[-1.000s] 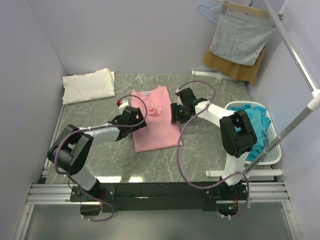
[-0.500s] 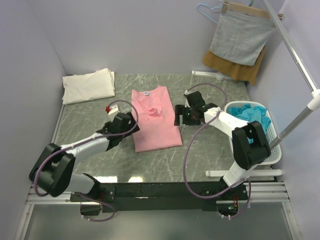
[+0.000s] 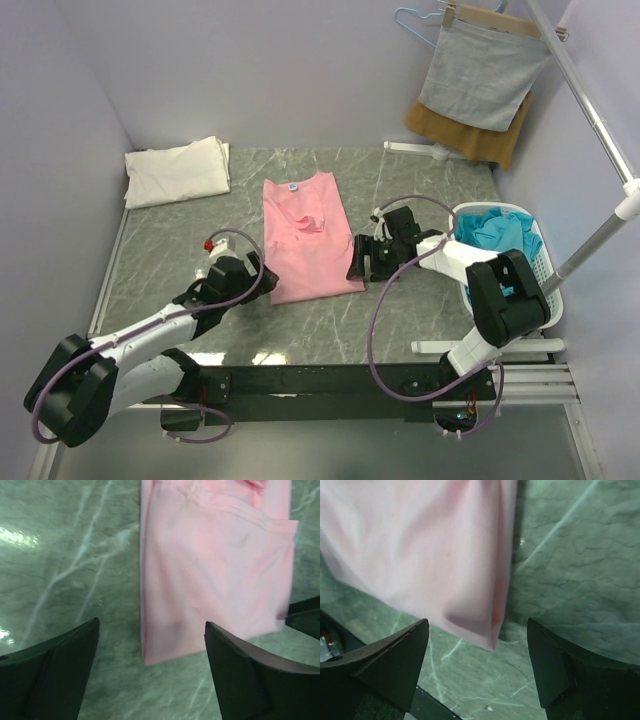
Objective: Fold and stack the t-shirts
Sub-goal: Grab one side of the 2/3 rectangular tshirt with both arms, then fold the long partially folded tshirt into a neat square, then smooth out wrinkles on the folded tshirt
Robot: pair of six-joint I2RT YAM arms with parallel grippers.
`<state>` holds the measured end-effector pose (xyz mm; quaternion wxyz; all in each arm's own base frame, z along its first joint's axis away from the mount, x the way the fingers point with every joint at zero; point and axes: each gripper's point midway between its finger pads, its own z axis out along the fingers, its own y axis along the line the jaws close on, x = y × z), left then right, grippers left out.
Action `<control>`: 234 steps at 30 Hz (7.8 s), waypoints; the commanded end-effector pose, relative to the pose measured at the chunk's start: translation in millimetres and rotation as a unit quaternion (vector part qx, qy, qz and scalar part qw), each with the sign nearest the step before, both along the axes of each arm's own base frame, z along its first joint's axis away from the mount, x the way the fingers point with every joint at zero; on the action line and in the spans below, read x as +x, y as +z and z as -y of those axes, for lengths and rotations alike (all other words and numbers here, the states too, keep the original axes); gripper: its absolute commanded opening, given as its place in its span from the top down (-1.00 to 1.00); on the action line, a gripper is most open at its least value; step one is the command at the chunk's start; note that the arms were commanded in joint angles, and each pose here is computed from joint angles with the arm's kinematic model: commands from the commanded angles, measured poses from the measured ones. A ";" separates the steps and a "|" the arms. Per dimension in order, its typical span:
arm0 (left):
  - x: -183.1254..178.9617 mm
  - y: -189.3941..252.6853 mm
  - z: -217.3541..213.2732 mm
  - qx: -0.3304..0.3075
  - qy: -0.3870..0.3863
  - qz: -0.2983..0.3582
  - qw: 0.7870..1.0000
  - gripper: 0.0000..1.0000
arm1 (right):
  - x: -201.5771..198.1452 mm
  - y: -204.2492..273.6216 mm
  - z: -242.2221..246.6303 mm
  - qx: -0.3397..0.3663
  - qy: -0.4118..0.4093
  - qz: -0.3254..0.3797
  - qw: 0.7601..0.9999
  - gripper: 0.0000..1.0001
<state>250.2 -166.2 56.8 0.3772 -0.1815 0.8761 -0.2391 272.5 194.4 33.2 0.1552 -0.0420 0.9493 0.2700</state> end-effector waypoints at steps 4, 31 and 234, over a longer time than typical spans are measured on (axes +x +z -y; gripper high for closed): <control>-16.3 9.1 28.3 -0.083 -0.040 0.020 0.996 -0.60 | -16.7 5.2 -6.7 0.048 0.008 0.002 0.999 -0.69; -12.8 -33.5 36.8 -0.036 -0.038 -0.015 0.999 0.98 | -16.1 -22.3 -23.5 0.090 0.026 -0.046 0.995 0.54; 156.6 61.4 111.0 -0.015 -0.194 0.098 0.976 -0.97 | 109.9 26.4 -58.4 0.050 -0.020 0.044 0.998 -0.45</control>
